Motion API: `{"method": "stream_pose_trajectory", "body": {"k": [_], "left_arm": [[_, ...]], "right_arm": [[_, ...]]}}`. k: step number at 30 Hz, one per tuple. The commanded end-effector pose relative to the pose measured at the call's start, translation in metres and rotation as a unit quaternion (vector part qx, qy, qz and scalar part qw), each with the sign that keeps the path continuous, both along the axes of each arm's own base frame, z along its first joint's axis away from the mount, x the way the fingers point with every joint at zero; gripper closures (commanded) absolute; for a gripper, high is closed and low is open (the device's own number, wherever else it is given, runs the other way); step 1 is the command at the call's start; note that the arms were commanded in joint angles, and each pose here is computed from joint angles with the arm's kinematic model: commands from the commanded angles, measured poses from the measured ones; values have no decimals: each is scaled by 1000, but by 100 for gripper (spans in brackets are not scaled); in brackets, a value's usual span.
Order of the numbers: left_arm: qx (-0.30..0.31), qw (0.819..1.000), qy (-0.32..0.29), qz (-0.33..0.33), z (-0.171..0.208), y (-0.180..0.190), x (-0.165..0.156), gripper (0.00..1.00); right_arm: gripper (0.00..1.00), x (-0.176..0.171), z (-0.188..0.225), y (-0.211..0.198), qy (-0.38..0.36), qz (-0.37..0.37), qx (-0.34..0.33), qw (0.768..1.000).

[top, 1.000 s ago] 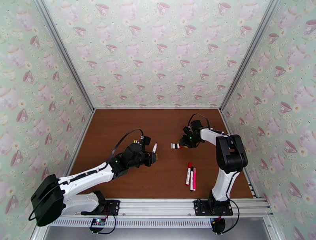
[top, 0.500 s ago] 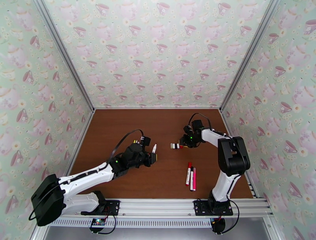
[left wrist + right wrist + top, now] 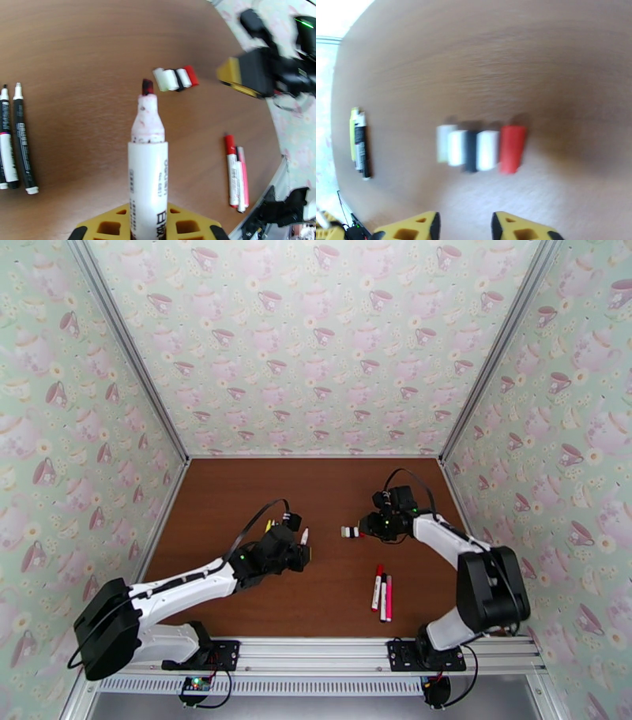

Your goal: Open the pen caps

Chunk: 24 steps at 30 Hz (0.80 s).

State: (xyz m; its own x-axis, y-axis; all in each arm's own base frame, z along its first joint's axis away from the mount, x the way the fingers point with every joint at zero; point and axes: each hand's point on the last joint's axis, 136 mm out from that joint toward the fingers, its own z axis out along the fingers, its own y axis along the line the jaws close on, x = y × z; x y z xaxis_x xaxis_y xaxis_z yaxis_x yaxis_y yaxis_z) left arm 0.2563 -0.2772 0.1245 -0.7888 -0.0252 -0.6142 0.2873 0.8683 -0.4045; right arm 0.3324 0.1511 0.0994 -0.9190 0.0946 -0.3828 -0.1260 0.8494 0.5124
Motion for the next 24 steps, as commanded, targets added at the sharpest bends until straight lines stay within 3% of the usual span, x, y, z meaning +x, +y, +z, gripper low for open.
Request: {"method": "stream_pose_trajectory", "body": {"k": [1, 10, 13, 24], "left_arm": [[61, 997, -10, 37, -9, 15, 13, 93], [159, 983, -8, 93, -34, 29, 38, 93], [188, 978, -5, 91, -42, 30, 46, 93], [245, 963, 8, 114, -62, 44, 67, 91]], "right_arm": [[47, -7, 24, 15, -48, 4, 20, 999], [5, -31, 74, 17, -111, 10, 47, 993], [0, -35, 77, 12, -112, 10, 32, 993], [0, -35, 80, 10, -118, 9, 26, 993]]}}
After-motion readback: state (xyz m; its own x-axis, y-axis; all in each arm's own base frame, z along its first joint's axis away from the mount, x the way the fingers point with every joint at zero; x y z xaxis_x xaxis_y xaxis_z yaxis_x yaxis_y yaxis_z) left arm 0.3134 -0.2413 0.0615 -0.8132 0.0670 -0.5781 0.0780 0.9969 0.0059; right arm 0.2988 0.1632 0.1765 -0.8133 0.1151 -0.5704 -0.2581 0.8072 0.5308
